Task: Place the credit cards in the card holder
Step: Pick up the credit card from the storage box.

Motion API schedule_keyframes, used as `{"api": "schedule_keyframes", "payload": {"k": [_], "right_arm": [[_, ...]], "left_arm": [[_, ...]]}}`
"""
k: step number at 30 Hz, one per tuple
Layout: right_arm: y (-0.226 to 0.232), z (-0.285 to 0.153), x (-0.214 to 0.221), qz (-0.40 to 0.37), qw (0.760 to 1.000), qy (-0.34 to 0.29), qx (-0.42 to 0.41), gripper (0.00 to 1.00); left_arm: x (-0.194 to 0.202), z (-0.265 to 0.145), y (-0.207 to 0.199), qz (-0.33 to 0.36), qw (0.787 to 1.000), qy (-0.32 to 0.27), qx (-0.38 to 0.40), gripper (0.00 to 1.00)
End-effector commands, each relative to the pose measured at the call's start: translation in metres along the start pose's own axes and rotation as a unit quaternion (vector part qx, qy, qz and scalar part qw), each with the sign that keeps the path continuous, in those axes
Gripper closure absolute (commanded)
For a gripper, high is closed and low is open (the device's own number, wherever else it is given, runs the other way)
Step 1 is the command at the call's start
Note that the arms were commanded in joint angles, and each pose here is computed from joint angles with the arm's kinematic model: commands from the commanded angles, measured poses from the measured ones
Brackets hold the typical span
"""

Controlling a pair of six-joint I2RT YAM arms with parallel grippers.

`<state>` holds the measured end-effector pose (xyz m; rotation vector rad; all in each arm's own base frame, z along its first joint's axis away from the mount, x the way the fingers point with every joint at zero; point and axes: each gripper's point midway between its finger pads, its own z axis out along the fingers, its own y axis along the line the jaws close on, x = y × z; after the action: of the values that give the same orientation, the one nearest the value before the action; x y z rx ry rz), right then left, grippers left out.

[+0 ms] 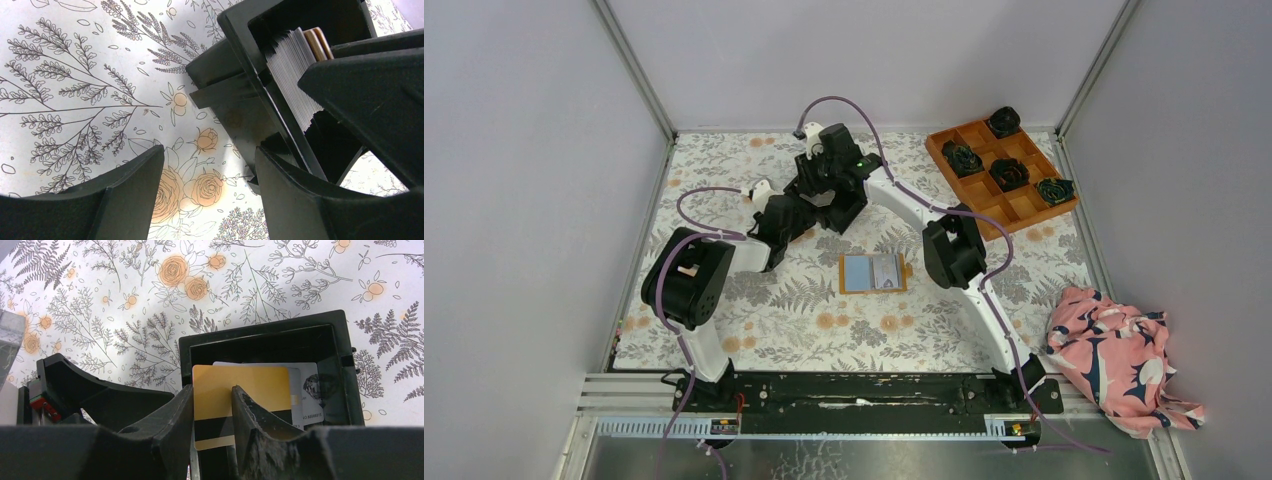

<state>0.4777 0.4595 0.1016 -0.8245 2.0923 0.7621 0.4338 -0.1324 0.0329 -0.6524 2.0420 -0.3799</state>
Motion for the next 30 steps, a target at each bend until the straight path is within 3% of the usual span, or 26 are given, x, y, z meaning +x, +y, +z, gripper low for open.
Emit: {"api": "schedule_keyframes", "payload": {"k": [1,11,23,30], "right_arm": [[0.033,-0.027,-0.023,-0.009,0.999,-0.01,-0.037,0.6],[0.029,-0.025,-0.017,-0.01,0.999,0.0,-0.036,0.58],[0.016,-0.026,-0.013,-0.025,1.0,0.009,-0.006,0.72],[0.02,-0.032,-0.024,-0.025,1.0,-0.005,-0.013,0.75]], "left_arm": [[-0.015,0.002,-0.011,-0.001,1.0,-0.016,0.013,0.25],[-0.016,0.001,-0.009,0.002,1.0,-0.017,0.009,0.25],[-0.02,0.001,-0.012,0.001,1.0,-0.02,0.01,0.25],[-0.022,0.0,-0.012,0.004,1.0,-0.022,0.008,0.25]]}}
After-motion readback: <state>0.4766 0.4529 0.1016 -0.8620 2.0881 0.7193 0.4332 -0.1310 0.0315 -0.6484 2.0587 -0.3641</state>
